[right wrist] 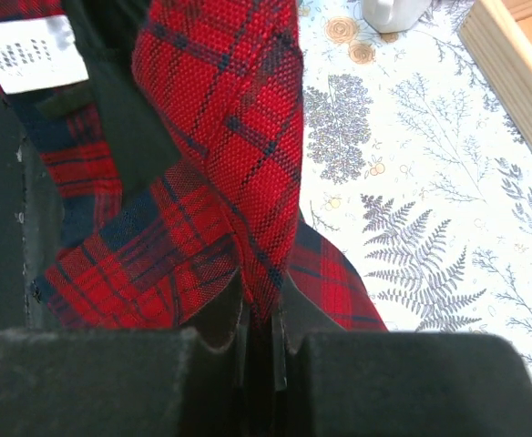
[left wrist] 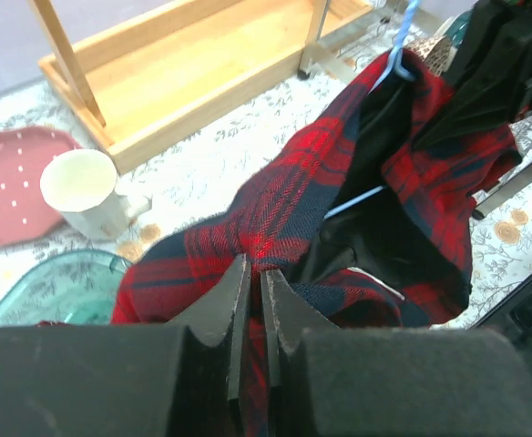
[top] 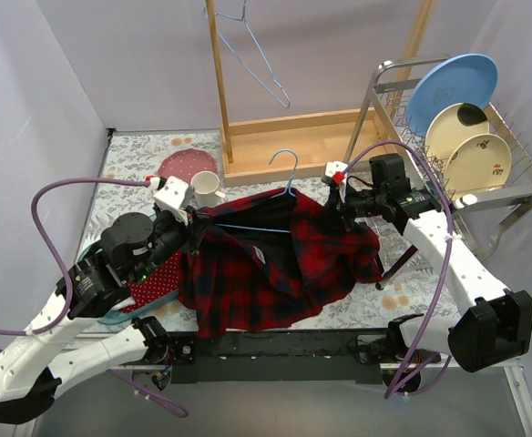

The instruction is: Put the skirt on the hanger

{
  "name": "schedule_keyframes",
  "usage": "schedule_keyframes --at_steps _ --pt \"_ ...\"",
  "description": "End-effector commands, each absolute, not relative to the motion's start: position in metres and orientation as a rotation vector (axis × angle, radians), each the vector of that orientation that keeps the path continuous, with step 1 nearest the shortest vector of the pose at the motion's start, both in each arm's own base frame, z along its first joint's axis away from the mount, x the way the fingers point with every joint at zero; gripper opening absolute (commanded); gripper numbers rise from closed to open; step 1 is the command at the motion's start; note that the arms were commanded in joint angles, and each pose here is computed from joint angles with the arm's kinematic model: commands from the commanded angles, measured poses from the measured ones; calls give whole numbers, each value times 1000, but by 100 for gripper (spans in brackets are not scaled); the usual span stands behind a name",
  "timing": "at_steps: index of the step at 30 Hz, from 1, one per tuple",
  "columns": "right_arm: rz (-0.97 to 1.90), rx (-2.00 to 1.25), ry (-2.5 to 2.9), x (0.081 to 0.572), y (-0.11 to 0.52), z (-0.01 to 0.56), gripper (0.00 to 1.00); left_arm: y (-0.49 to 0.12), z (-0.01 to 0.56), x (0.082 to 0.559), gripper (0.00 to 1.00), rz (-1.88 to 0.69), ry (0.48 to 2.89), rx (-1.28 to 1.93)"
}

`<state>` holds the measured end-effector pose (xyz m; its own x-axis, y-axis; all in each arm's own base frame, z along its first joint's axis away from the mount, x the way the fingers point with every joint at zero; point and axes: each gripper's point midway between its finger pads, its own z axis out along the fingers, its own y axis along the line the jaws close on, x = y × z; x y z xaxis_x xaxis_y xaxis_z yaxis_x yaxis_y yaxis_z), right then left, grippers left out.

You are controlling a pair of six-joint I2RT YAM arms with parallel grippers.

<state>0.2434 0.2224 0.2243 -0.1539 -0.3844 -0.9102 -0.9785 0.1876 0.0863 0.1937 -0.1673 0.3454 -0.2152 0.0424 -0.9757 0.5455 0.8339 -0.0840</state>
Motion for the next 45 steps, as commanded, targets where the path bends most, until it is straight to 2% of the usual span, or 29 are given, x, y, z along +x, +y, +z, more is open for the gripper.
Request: schedule_keyframes --at_steps 1,5,6,9,11,12,14,18,26,30,33,35,43,45 --pt "886 -1263 1643 251 212 237 1 -154 354 190 0 -496 1732 372" --pt "904 -1259 1633 249 213 239 1 -173 354 183 1 -597 1705 438" --pt "912 -1250 1638 249 213 240 1 -180 344 181 13 -615 1725 474" --pt "935 -1243 1633 248 216 245 1 -211 305 174 30 -700 1830 609" --pt "932 -1236 1630 249 216 250 1 -225 281 173 38 -719 1899 669" --pt "924 -1227 1630 250 216 253 1 -230 273 171 46 -738 1918 691" --pt "907 -1210 1626 251 215 259 1 -234 261 172 53 -743 1933 708" --pt "880 -1176 1625 254 213 270 1 -223 274 182 55 -678 1893 652" --pt "889 -1198 1626 250 230 274 1 -187 317 194 68 -555 1780 494" --pt "809 -1141 1644 258 233 289 1 -174 324 197 70 -510 1758 434" --pt "693 -1054 1666 273 222 305 1 -160 329 200 77 -466 1739 376" --pt "655 -1008 1661 274 216 315 1 -156 332 200 79 -456 1728 361" --pt "551 -862 1701 283 197 336 1 -157 334 203 98 -457 1698 360" --pt "504 -814 1722 289 190 338 1 -158 331 204 98 -447 1705 370"
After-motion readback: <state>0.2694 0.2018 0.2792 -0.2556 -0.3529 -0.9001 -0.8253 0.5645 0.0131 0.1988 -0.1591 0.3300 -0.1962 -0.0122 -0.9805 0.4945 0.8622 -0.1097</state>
